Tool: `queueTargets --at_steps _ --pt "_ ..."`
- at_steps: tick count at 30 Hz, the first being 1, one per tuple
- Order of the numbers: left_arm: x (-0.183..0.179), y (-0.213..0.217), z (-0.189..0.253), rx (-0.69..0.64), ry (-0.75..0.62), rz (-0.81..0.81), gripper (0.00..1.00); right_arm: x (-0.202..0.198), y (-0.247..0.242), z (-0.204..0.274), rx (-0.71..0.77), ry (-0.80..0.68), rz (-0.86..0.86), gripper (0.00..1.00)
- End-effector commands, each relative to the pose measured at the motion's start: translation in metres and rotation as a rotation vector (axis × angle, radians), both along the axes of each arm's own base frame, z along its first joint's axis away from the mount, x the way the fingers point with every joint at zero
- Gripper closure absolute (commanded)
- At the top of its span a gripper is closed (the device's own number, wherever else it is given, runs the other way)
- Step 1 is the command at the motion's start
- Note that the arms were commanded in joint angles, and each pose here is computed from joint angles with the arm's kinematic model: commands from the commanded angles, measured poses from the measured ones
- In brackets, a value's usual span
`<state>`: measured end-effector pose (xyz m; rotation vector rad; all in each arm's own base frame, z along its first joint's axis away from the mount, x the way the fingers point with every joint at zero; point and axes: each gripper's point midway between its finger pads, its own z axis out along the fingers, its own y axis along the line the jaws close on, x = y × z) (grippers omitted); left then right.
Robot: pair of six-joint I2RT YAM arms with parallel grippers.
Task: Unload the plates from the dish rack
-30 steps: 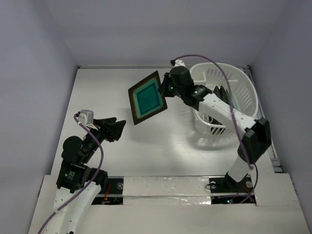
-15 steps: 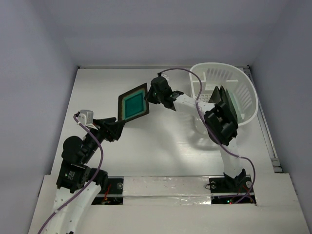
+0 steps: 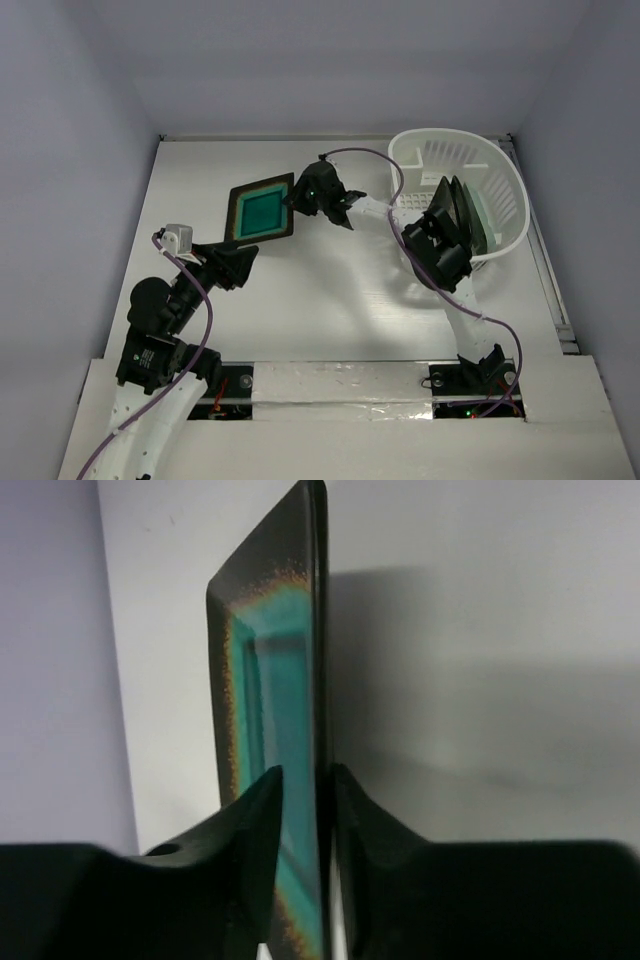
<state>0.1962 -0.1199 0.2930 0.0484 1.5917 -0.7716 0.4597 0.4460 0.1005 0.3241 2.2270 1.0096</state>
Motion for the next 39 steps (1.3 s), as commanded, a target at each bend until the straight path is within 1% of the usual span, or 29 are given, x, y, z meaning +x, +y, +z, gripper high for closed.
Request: queueTargets --at_steps 1,2,3,10,13,14,15,18,21,24,25,28,31,34,35,38,39 --pt "0.002 -0.003 0.006 -0.009 -0.022 -0.011 0.49 0.005 0.024 0.059 0.165 -0.104 0.031 0.65" --pt "0.002 -0.003 0.007 -0.008 -0.023 -0.011 0.49 0.003 0.023 0.056 0.160 -0.097 0.032 0.62" --pt "0.002 -0.003 0.006 -0.009 -0.022 -0.011 0.49 0.002 0.022 0.054 0.153 -0.095 0.034 0.61" --pt "0.002 -0.003 0.006 -0.009 -0.022 -0.011 0.49 -0.004 0.015 0.036 0.106 -0.064 0.035 0.60" --pt "0.002 -0.002 0.006 -0.011 -0.022 -0.008 0.49 -0.007 0.014 0.033 0.088 -0.056 0.047 0.50" --pt "0.002 -0.002 0.006 -0.011 -0.022 -0.008 0.49 -0.007 0.013 0.032 0.077 -0.055 0.049 0.48" --pt "0.002 -0.002 0.007 -0.011 -0.023 -0.008 0.49 -0.007 0.013 0.033 0.068 -0.061 0.053 0.42" --pt "0.002 -0.002 0.008 -0.012 -0.026 -0.008 0.49 -0.010 0.010 0.030 0.040 -0.052 0.062 0.35" --pt "0.001 -0.002 0.008 -0.012 -0.026 -0.008 0.49 -0.012 0.009 0.025 0.009 -0.039 0.080 0.24" --pt "0.001 -0.002 0.007 -0.011 -0.028 -0.007 0.49 -0.015 0.004 0.019 -0.033 -0.019 0.082 0.19" --pt "0.000 -0.002 0.008 -0.012 -0.031 -0.008 0.49 -0.015 0.001 0.023 -0.041 -0.024 0.075 0.16" --pt "0.000 -0.001 0.009 -0.012 -0.035 -0.006 0.49 -0.017 -0.008 0.016 -0.091 -0.016 0.063 0.10" --pt "-0.001 -0.001 0.010 -0.013 -0.038 -0.005 0.49 -0.016 -0.015 0.017 -0.130 -0.027 0.048 0.08" --pt "-0.001 -0.001 0.011 -0.014 -0.041 -0.006 0.49 -0.017 -0.022 0.030 -0.151 -0.057 0.040 0.08" --pt "-0.001 -0.001 0.011 -0.014 -0.041 -0.005 0.49 -0.017 -0.025 0.044 -0.148 -0.079 0.037 0.08" --pt "-0.001 -0.001 0.011 -0.014 -0.041 -0.005 0.49 -0.023 -0.032 0.061 -0.186 -0.130 0.037 0.11" --pt "-0.001 -0.001 0.010 -0.013 -0.039 -0.006 0.49 -0.028 -0.034 0.083 -0.189 -0.178 0.033 0.16"
